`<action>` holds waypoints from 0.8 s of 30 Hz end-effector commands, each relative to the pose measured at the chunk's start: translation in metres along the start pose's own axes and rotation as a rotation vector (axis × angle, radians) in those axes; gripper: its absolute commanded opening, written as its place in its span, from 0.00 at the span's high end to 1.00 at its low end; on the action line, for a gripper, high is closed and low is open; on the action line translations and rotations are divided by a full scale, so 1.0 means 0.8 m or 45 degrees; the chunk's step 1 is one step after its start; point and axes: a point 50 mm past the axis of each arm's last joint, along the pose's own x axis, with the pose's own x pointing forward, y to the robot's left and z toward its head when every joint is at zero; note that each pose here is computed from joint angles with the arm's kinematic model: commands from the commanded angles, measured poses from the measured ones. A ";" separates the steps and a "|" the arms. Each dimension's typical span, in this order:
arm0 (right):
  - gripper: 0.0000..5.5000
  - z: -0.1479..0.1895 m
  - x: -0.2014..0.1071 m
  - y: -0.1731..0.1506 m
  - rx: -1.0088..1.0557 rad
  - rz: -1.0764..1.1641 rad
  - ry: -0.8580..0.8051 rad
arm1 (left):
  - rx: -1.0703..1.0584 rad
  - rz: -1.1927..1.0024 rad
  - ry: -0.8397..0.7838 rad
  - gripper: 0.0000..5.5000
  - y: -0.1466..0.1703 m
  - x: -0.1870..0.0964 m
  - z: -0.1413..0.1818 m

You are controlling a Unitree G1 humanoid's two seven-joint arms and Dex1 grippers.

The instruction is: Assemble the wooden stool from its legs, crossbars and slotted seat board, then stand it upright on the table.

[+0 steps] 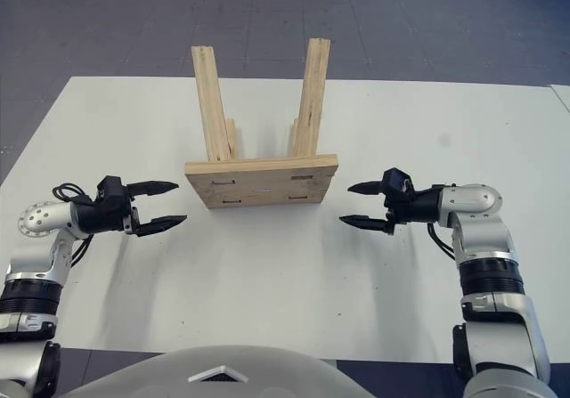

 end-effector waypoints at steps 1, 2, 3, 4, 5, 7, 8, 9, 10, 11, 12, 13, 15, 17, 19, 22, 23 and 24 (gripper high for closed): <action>0.31 0.017 0.018 -0.012 -0.058 -0.026 -0.073 | 0.102 -0.064 -0.007 0.21 0.009 0.021 0.004; 0.31 0.017 0.023 -0.013 -0.060 -0.026 -0.081 | 0.112 -0.071 -0.002 0.18 0.011 0.025 0.003; 0.31 0.019 0.028 -0.015 -0.060 -0.022 -0.095 | 0.121 -0.078 0.004 0.14 0.013 0.027 0.001; 0.31 0.021 0.032 -0.016 -0.063 -0.022 -0.111 | 0.134 -0.086 0.016 0.12 0.015 0.030 0.000; 0.31 0.023 0.037 -0.017 -0.066 -0.019 -0.125 | 0.140 -0.091 0.023 0.10 0.017 0.031 -0.001; 0.31 0.028 0.044 -0.018 -0.075 -0.004 -0.152 | 0.143 -0.106 0.030 0.04 0.021 0.033 -0.001; 0.31 0.030 0.047 -0.018 -0.085 0.006 -0.161 | 0.144 -0.112 0.029 0.02 0.023 0.034 0.000; 0.31 0.032 0.050 -0.017 -0.088 0.020 -0.170 | 0.145 -0.116 0.025 0.01 0.026 0.037 0.001; 0.31 0.034 0.052 -0.018 -0.096 0.024 -0.175 | 0.146 -0.116 0.020 0.01 0.029 0.039 0.003; 0.31 0.035 0.054 -0.019 -0.101 0.025 -0.178 | 0.146 -0.113 0.012 0.01 0.032 0.042 0.004; 0.35 0.037 0.055 -0.020 -0.104 0.025 -0.183 | 0.145 -0.113 0.003 0.00 0.034 0.045 0.006; 0.36 0.038 0.056 -0.021 -0.108 0.027 -0.186 | 0.146 -0.111 -0.003 0.00 0.035 0.046 0.007; 0.43 0.039 0.054 -0.022 -0.117 0.030 -0.190 | 0.157 -0.112 0.004 0.07 0.037 0.048 0.006; 0.50 0.041 0.050 -0.024 -0.128 0.034 -0.195 | 0.164 -0.116 0.014 0.13 0.037 0.047 0.005; 0.58 0.041 0.047 -0.024 -0.136 0.046 -0.195 | 0.163 -0.120 0.026 0.19 0.037 0.044 0.003; 0.68 0.040 0.043 -0.022 -0.140 0.077 -0.188 | 0.159 -0.123 0.036 0.28 0.036 0.040 0.002; 0.71 0.040 0.041 -0.021 -0.139 0.085 -0.188 | 0.159 -0.125 0.033 0.31 0.037 0.041 0.003; 0.71 0.040 0.041 -0.020 -0.140 0.100 -0.192 | 0.156 -0.125 0.021 0.34 0.037 0.042 0.004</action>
